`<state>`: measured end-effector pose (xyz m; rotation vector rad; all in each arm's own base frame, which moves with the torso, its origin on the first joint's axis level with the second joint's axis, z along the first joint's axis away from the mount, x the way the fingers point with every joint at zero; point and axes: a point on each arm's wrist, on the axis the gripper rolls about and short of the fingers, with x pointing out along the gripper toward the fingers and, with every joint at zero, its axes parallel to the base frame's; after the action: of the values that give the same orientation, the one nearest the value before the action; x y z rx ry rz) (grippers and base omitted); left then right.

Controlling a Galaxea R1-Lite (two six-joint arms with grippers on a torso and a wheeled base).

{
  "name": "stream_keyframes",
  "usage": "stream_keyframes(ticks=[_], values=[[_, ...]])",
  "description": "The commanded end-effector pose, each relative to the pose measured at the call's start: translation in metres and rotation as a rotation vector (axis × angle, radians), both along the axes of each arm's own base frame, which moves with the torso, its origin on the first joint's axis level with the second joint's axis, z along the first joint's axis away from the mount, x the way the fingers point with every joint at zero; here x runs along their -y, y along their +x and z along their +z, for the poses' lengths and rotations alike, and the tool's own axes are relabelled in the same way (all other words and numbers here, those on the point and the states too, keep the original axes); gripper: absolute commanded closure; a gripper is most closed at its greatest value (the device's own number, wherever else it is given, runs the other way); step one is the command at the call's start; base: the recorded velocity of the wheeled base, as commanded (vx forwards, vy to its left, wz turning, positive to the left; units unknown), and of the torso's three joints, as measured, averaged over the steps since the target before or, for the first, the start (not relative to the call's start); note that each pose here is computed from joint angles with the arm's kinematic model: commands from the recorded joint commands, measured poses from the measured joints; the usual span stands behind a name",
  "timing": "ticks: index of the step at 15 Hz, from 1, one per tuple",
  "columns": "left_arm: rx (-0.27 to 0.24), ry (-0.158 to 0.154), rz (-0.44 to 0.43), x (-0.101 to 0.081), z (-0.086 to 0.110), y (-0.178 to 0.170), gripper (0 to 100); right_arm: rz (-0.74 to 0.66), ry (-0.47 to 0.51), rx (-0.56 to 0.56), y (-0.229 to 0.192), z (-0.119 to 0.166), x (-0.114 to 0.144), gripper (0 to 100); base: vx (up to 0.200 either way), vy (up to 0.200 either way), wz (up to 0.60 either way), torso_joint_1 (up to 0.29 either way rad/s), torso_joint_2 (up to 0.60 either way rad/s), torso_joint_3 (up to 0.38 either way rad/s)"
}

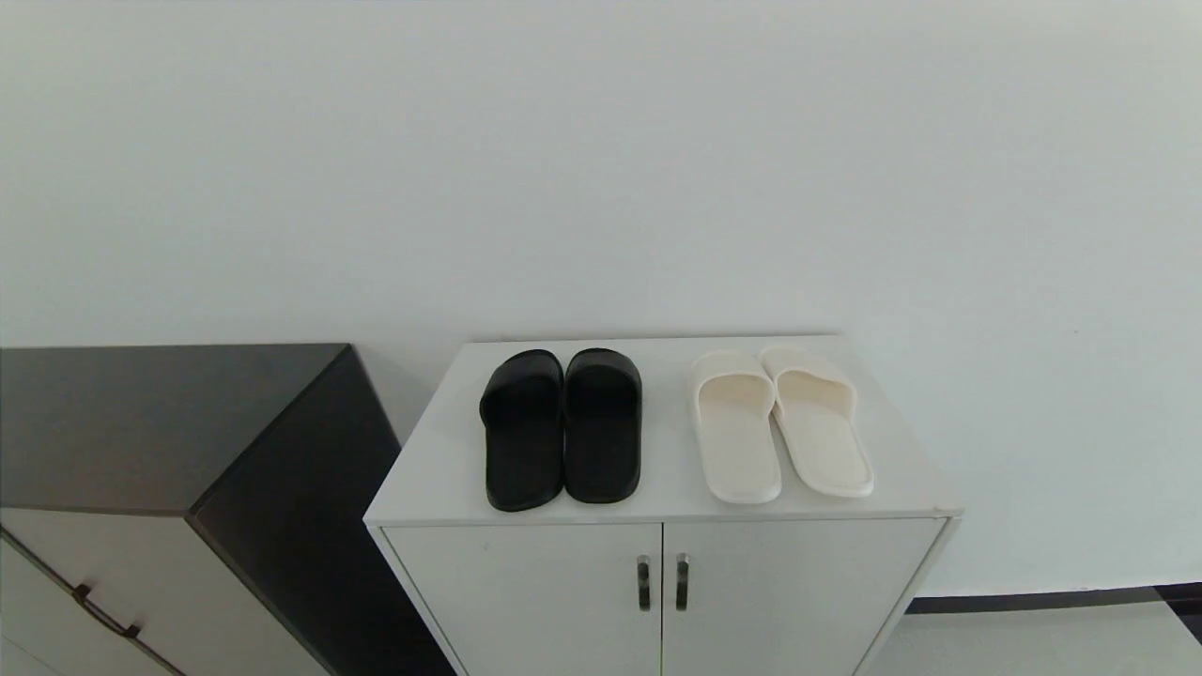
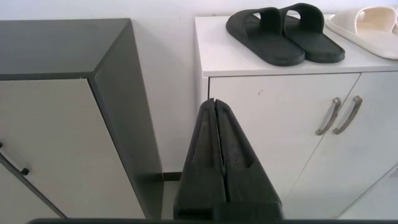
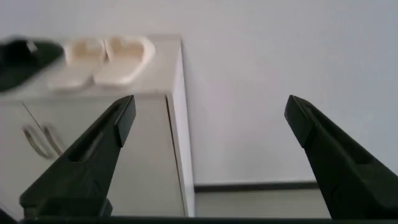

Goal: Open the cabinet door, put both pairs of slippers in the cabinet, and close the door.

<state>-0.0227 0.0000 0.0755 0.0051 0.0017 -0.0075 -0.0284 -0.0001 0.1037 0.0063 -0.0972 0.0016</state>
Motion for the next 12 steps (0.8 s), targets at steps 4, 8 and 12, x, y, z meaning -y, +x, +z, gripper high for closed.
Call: stream_keyframes(ticks=[4, 8, 12], values=[[0.0, -0.01, 0.001, 0.0, 0.0, 0.0, 100, 0.237, -0.013, -0.283, 0.085, 0.113, -0.007, 0, 0.0, 0.0, 0.0, 0.0, 0.0, 0.0], [0.0, -0.01, 0.001, 0.0, 0.0, 0.0, 100, 0.431, 0.142, -0.431, 0.172, 0.118, -0.069, 0, 0.0, 0.0, 0.0, 0.0, 0.0, 0.0], [0.0, -0.01, 0.001, 0.0, 0.0, 0.0, 100, 0.403, 0.135, -0.465, 0.218, 0.124, -0.133, 0, 0.0, 0.0, 0.0, 0.0, 0.0, 0.0]])
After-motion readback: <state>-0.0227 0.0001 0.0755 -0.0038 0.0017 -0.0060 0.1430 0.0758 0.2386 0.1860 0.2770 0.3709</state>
